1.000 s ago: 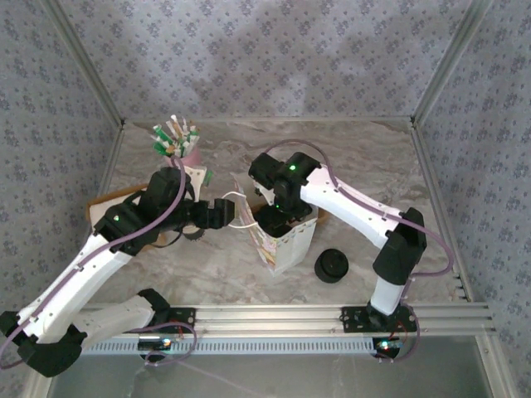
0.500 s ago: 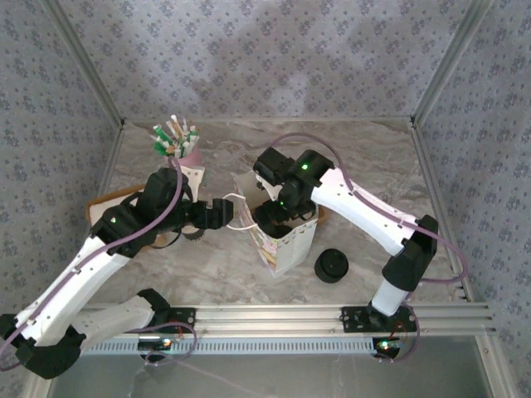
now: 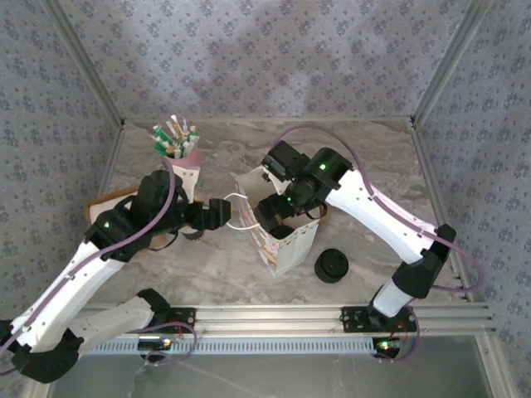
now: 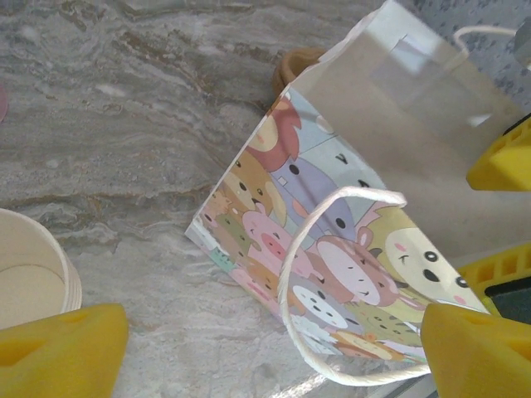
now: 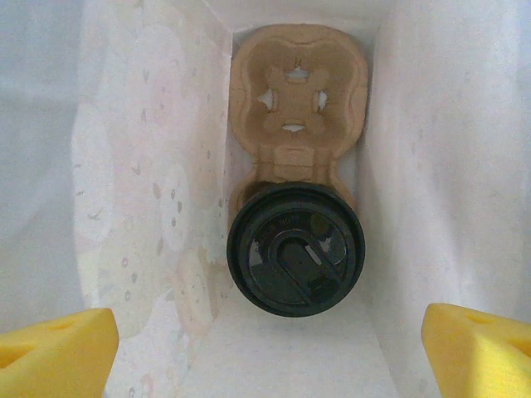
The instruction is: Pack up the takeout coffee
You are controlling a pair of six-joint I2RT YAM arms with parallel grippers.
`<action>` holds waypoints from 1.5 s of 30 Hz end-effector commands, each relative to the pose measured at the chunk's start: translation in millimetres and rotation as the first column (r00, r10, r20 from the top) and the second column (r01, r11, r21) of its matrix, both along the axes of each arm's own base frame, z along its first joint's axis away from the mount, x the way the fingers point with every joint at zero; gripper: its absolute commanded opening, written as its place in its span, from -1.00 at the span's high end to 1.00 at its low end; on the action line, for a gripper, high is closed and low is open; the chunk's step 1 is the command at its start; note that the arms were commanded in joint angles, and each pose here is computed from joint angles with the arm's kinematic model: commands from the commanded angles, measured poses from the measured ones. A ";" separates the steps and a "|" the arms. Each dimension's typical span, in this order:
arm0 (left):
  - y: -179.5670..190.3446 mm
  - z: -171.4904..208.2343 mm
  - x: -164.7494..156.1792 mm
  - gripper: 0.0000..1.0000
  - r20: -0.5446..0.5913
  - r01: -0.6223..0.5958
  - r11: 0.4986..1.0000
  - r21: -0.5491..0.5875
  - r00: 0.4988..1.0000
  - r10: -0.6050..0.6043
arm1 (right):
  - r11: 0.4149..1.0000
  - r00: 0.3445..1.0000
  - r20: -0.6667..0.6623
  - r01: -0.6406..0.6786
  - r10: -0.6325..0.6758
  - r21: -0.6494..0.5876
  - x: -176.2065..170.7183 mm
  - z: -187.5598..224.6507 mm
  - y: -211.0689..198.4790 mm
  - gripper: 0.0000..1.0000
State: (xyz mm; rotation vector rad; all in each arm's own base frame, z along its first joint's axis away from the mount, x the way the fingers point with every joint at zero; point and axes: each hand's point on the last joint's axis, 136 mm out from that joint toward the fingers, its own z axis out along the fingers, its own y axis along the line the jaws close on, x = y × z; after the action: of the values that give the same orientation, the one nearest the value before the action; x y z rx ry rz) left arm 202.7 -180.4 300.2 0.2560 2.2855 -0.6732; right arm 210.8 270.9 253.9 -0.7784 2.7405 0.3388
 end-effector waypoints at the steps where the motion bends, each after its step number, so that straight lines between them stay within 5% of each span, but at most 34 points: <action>1: 4.8 14.6 1.8 -0.82 0.042 -0.028 0.999 -0.042 0.999 0.030 | 0.999 0.999 0.034 0.019 -0.021 0.047 -3.2 20.2 -2.2 -0.92; 25: 26.1 46.5 -18.4 -0.84 0.133 -0.050 0.986 -0.159 0.988 0.072 | 0.929 0.970 0.238 -0.043 -0.050 0.367 -7.6 94.9 -8.0 -0.92; 35: 41.9 28.7 -29.6 -0.82 0.067 -0.090 0.991 -0.094 0.993 0.096 | 0.880 0.949 0.272 0.014 -0.161 0.474 3.7 113.6 -46.4 -0.85; 45: 56.7 -0.7 -44.1 -0.57 -0.040 -0.142 0.989 -0.050 0.989 0.140 | 0.827 0.909 0.246 0.161 -0.337 0.538 7.4 118.7 -108.1 -0.62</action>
State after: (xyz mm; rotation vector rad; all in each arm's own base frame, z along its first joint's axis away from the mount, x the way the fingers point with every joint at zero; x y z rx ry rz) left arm 164.1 -133.8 314.0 0.1028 2.2368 -0.7053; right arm 226.5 171.6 370.3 -0.3060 2.2472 0.7217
